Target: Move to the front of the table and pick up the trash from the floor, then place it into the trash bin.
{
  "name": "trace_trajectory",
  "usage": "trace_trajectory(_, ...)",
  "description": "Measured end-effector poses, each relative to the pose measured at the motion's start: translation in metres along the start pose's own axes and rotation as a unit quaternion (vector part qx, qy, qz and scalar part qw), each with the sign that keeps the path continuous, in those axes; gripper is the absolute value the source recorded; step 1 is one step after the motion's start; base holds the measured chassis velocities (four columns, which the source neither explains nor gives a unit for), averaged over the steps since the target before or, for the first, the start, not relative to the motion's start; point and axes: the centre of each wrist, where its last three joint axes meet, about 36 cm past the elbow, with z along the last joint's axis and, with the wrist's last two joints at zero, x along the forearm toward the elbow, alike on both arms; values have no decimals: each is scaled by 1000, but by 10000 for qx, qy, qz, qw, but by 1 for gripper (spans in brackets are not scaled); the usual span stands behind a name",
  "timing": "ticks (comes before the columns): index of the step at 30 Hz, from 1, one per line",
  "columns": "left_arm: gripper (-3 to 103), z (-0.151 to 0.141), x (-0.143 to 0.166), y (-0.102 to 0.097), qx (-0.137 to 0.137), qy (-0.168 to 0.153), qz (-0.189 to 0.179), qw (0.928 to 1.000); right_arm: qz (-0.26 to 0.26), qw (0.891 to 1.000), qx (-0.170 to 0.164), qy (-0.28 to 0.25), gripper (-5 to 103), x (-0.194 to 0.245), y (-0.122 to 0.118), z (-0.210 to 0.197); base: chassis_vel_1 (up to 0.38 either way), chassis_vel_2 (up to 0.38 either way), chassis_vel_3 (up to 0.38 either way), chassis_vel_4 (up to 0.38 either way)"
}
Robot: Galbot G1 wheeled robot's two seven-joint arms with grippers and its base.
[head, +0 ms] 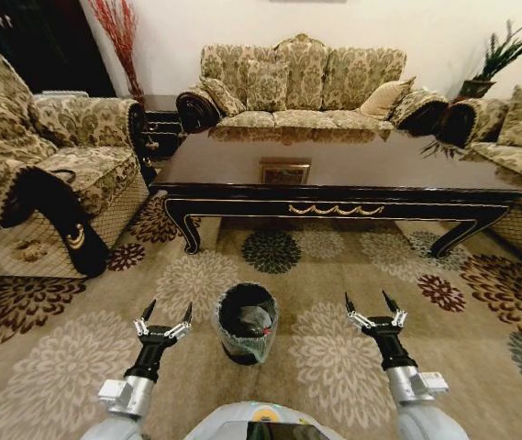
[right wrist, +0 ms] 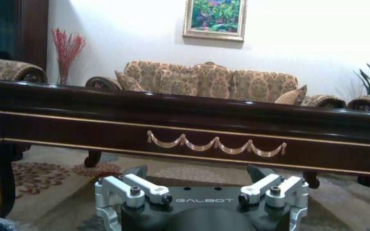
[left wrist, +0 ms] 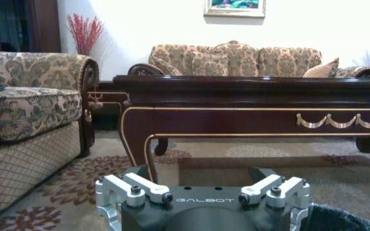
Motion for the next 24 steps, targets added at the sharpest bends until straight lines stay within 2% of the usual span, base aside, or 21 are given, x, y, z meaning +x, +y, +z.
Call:
trace_trajectory(14, 100, 0, 0, 0, 1, 9, -6, 10000, 3, 10000, -2, 5, 100, 0, 0, 0, 8, -4, -7, 8)
trace_trajectory(24, 100, 0, 0, 0, 3, 12, -6, 10000, 7, 10000, -5, 6, 100, 0, 0, 0, 139, -133, -138, 140)
